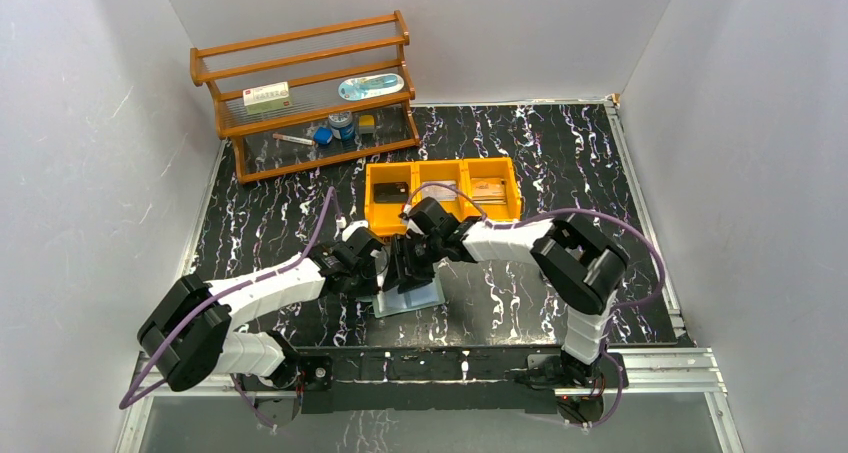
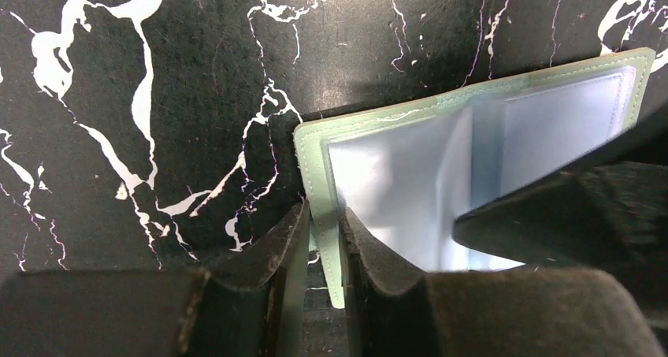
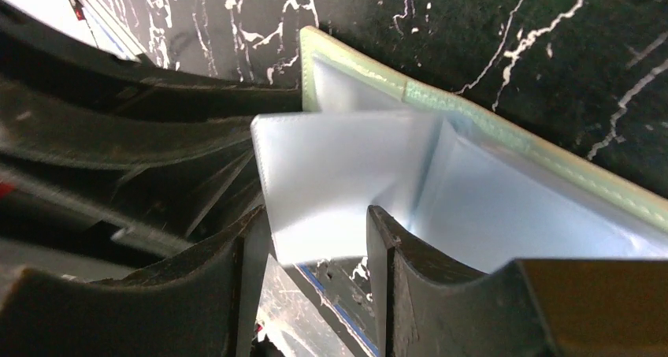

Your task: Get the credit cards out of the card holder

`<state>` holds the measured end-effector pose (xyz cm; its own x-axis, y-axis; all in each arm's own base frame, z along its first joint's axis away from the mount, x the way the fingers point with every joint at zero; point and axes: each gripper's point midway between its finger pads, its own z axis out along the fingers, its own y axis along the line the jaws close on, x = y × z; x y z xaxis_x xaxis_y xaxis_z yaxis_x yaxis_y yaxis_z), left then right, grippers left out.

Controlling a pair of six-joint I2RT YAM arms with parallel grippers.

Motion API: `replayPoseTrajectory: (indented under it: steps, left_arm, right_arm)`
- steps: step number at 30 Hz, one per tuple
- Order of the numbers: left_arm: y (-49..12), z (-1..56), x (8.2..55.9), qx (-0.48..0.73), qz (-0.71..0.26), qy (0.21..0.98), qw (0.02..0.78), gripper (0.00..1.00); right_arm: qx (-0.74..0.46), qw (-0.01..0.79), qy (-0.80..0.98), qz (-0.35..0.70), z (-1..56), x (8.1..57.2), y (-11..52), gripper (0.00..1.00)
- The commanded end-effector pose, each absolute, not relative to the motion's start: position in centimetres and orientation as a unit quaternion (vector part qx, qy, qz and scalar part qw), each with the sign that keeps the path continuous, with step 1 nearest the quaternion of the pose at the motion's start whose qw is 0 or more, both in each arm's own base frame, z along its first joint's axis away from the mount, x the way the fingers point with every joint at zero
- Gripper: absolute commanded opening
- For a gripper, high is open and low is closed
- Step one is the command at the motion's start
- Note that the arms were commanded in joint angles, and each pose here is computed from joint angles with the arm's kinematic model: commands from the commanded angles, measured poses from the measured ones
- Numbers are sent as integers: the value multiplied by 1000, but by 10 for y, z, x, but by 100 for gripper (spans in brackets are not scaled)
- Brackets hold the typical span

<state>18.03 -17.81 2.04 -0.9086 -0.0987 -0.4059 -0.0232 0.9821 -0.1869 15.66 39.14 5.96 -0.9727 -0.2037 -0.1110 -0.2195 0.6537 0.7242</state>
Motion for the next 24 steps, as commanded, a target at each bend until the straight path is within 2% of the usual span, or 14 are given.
replayPoseTrajectory:
  steps: [1, 5, 8, 11, 12, 15, 16, 20, 24]
  left_arm:
    - [-177, 29, 184, -44, -90, 969, 224, 19]
    - [-173, 29, 182, -50, -84, 970, 223, 19]
    - [-170, 30, 182, -54, -80, 970, 225, 19]
    - [-162, 36, 184, -70, -65, 967, 237, 20]
    - [-160, 39, 185, -76, -64, 965, 243, 20]
    - [-161, 46, 188, -80, -75, 960, 258, 23]
    - [-162, 46, 189, -77, -77, 960, 259, 23]
    - [-166, 43, 187, -73, -78, 963, 246, 22]
    - [-161, 50, 189, -90, -75, 958, 261, 22]
  right_arm:
    - [-115, -12, 895, 431, 60, 152, 408, 56]
    - [-91, -4, 917, 389, 39, 157, 396, 51]
    - [-91, 11, 922, 376, 41, 160, 391, 41]
    - [-84, 35, 932, 352, 42, 168, 383, 41]
    - [-86, 35, 931, 353, 42, 167, 382, 42]
    - [-94, 12, 917, 388, 48, 158, 390, 58]
    - [-97, 8, 910, 404, 52, 155, 393, 61]
    - [-115, 14, 889, 442, 68, 154, 403, 65]
    - [-96, 15, 902, 422, 60, 158, 399, 66]
